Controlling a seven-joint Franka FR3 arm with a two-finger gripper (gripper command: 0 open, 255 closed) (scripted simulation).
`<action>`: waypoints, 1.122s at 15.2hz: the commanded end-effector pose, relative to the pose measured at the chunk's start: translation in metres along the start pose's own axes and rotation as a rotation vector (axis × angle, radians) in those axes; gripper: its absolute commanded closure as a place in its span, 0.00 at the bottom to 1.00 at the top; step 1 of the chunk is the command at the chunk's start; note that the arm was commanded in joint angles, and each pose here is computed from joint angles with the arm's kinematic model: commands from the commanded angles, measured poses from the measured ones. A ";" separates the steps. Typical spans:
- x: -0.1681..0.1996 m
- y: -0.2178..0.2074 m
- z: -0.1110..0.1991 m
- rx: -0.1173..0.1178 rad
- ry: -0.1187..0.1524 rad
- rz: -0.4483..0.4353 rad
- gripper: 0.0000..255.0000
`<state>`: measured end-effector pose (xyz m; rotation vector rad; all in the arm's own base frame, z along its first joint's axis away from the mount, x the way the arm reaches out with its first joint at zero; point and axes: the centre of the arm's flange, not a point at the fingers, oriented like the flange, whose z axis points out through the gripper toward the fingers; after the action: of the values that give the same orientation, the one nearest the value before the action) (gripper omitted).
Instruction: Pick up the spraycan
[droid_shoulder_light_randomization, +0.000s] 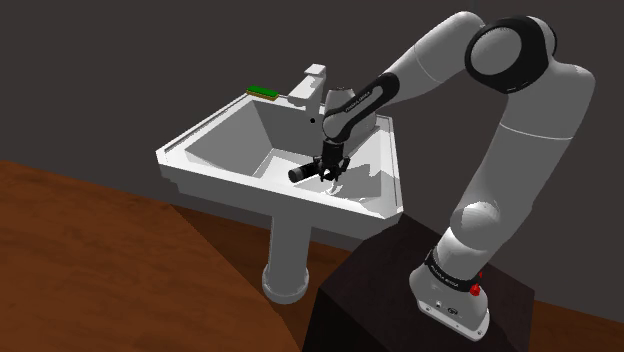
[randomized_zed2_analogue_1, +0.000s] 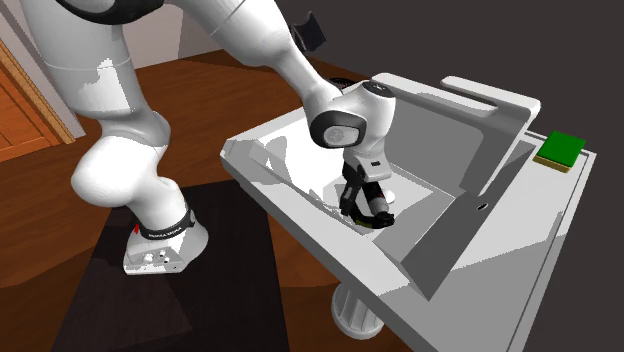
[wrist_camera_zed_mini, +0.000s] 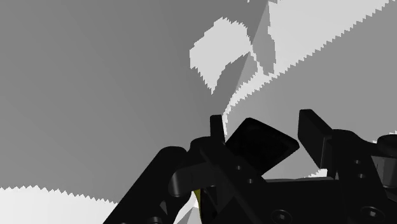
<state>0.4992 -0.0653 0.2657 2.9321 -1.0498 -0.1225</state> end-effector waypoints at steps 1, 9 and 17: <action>0.000 0.000 0.000 0.000 0.000 0.001 1.00; -0.002 0.001 -0.031 0.000 0.000 0.001 1.00; -0.005 0.004 -0.073 0.000 0.000 0.001 1.00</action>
<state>0.4989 -0.0652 0.3338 2.9313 -1.0510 -0.1232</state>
